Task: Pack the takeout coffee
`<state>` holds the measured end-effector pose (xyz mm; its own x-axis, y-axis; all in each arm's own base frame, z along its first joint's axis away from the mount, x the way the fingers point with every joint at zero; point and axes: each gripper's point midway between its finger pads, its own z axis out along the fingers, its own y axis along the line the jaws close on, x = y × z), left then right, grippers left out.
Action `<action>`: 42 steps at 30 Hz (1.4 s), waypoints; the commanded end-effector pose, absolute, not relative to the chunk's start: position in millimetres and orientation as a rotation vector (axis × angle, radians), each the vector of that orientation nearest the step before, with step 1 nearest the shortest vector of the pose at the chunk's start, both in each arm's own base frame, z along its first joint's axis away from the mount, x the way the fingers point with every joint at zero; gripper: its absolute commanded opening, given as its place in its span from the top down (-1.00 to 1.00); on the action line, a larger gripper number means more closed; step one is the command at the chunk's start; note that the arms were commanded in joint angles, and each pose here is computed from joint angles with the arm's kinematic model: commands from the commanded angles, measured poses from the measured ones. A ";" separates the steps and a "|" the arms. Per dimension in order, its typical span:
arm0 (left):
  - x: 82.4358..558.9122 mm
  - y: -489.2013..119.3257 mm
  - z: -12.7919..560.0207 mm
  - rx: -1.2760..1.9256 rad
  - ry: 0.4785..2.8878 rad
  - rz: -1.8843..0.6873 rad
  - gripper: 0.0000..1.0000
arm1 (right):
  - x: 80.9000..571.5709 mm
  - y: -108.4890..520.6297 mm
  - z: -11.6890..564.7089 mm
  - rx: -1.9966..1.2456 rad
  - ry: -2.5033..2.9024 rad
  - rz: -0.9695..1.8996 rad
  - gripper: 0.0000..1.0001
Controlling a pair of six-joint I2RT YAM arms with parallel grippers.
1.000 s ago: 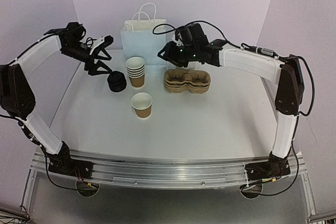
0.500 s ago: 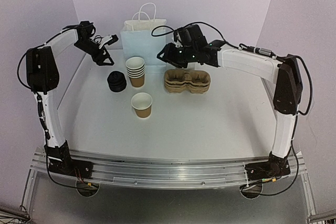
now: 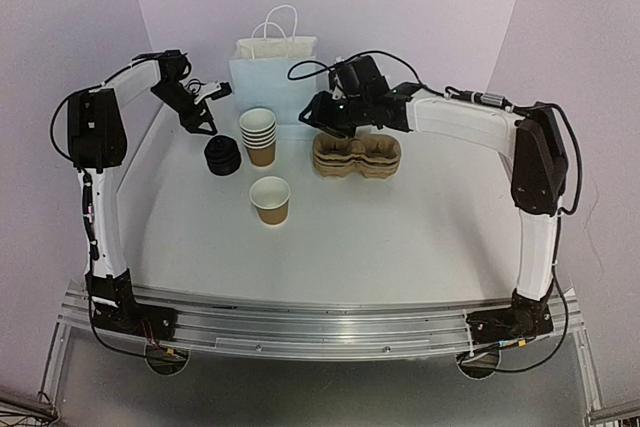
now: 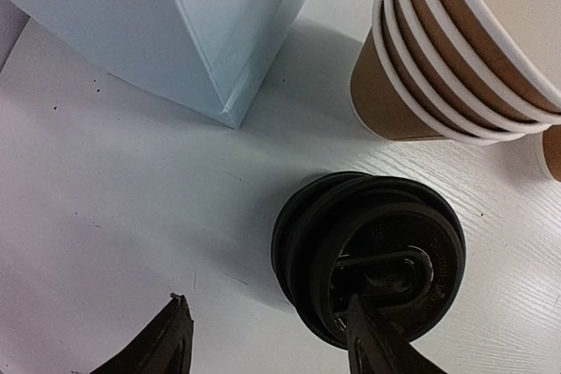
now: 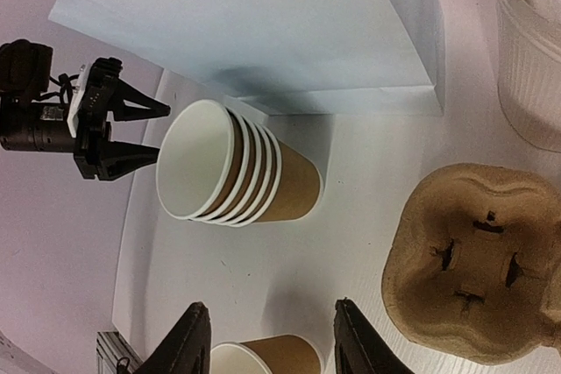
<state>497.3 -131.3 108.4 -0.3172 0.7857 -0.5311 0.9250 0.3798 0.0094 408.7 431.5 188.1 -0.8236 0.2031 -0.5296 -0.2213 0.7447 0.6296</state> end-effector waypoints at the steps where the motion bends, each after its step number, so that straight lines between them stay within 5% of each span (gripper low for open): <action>1: 493.3 -140.8 105.9 1.537 2.175 -0.411 -0.16 | 414.4 437.4 197.2 -0.012 2.339 0.993 0.12; 42: 482.5 -146.5 97.1 1.566 2.228 -0.448 0.84 | 421.1 432.0 193.4 0.013 2.349 1.002 0.13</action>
<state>479.9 -142.3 82.3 -0.3257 0.8244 -0.4630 0.9391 0.3388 -0.0572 416.6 428.6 186.6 -0.8342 0.2154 -0.5077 -0.2061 0.7321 0.6492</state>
